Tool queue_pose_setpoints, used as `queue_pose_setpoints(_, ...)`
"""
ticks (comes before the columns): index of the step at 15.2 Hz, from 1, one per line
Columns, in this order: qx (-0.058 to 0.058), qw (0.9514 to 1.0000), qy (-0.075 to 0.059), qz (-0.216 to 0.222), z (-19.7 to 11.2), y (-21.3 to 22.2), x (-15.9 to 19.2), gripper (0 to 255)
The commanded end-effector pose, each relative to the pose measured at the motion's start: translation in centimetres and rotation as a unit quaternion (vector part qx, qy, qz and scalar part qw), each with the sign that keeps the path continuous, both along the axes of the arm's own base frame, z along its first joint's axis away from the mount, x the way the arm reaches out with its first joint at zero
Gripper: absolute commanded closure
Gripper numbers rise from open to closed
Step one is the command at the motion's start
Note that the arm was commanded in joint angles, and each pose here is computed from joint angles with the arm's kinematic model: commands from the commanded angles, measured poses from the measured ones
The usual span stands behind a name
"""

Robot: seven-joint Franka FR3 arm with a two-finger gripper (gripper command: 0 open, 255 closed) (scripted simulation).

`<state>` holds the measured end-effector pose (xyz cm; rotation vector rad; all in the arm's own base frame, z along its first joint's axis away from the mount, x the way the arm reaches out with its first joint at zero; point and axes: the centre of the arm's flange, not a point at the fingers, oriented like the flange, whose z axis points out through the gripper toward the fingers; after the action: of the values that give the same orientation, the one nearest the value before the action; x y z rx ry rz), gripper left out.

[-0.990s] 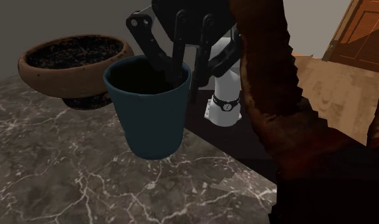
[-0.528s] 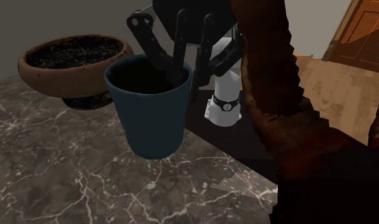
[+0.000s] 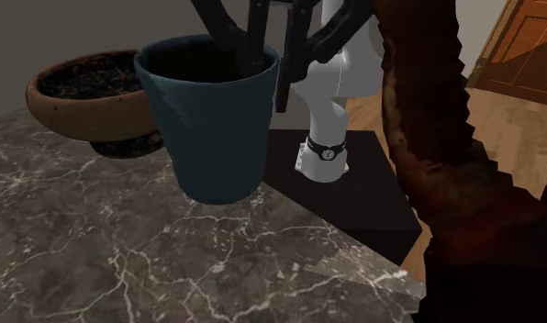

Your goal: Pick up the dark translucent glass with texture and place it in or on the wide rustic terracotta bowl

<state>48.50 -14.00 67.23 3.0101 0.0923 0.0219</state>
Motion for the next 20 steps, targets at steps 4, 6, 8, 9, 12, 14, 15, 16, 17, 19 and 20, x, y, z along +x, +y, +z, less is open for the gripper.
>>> queue_pose_setpoints(4, 0.000, 1.0000, 0.000, 0.000, 2.7, 0.0, 0.0, 255)
queue_pose_setpoints(6, 0.000, 1.0000, 0.000, 0.000, 3.8, 0.0, 0.0, 255)
queue_pose_setpoints(8, 0.000, 1.0000, 0.000, 0.000, 4.8, 0.0, 0.0, 255)
queue_pose_setpoints(9, 0.000, 1.0000, 0.000, 0.000, 5.4, 0.0, 0.0, 255)
queue_pose_setpoints(12, 0.000, 1.0000, 0.000, 0.000, 6.9, 0.0, 0.0, 255)
queue_pose_setpoints(14, 0.000, 1.0000, 0.000, 0.000, 8.0, 0.0, 0.0, 255)
queue_pose_setpoints(15, 0.000, 1.0000, 0.000, 0.000, 8.5, 0.0, 0.0, 255)
queue_pose_setpoints(16, 0.000, 1.0000, 0.000, 0.000, 9.0, 0.0, 0.0, 255)
queue_pose_setpoints(17, 0.000, 1.0000, 0.000, 0.000, 9.6, 0.0, 0.0, 255)
queue_pose_setpoints(19, 0.000, 1.0000, 0.000, 0.000, 10.6, 0.0, 0.0, 255)
queue_pose_setpoints(20, 0.000, 1.0000, 0.000, 0.000, 11.2, 0.0, 0.0, 255)
